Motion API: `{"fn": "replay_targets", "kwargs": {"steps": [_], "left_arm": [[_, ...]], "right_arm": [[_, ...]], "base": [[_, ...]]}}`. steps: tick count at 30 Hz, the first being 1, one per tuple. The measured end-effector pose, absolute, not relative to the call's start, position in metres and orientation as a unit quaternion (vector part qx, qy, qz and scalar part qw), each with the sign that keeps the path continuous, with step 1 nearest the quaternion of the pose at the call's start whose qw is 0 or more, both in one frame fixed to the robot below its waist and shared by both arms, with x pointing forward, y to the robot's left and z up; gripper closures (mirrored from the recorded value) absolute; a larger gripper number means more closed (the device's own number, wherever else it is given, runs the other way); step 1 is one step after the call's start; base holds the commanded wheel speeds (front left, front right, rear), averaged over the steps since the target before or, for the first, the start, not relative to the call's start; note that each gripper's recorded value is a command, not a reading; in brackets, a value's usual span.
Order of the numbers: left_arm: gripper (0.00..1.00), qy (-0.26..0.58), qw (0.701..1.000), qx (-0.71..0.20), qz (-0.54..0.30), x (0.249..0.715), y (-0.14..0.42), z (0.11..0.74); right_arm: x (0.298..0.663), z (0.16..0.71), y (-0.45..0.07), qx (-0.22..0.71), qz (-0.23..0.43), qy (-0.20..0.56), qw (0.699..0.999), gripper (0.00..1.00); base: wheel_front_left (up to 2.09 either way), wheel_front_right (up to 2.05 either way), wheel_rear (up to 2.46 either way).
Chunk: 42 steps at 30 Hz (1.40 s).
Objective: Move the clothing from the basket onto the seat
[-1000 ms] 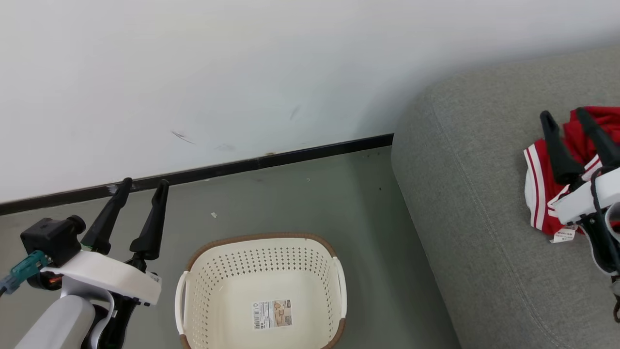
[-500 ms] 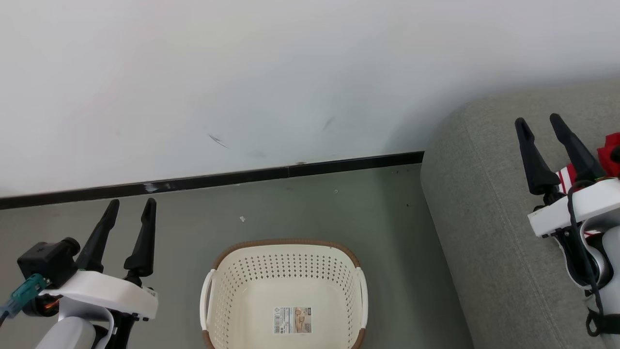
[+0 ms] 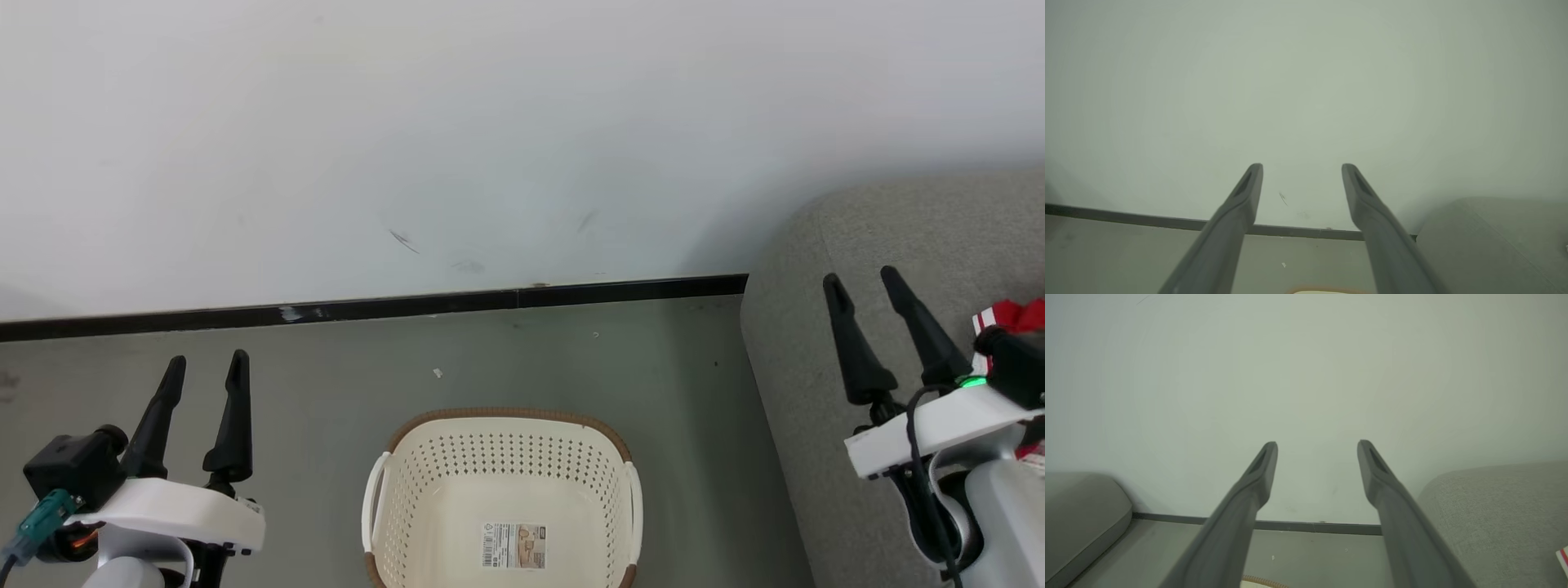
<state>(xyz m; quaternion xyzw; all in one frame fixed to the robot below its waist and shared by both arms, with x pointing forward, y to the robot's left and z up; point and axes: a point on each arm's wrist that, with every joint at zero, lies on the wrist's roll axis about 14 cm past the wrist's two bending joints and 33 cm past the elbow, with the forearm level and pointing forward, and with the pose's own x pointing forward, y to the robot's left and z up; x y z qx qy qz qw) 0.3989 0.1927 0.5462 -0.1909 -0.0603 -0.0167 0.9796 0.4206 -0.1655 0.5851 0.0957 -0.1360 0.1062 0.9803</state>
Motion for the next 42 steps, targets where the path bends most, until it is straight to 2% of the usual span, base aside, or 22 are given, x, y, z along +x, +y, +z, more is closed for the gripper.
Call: {"fn": "replay_targets", "kwargs": {"steps": [14,42], "left_arm": [[0.00,-0.059,0.984,-0.167,0.008,0.389,0.202,0.536],[0.00,-0.053,0.988,-0.149,0.001,0.381,0.196,0.525]], "right_arm": [[0.400,0.559,-0.144,0.100,0.113,-0.109,0.983,0.00],[0.388,0.561,-0.142,0.092,0.109,-0.115,0.983,0.00]], "base": [[0.00,0.00,0.00],[0.00,0.00,0.00]]}}
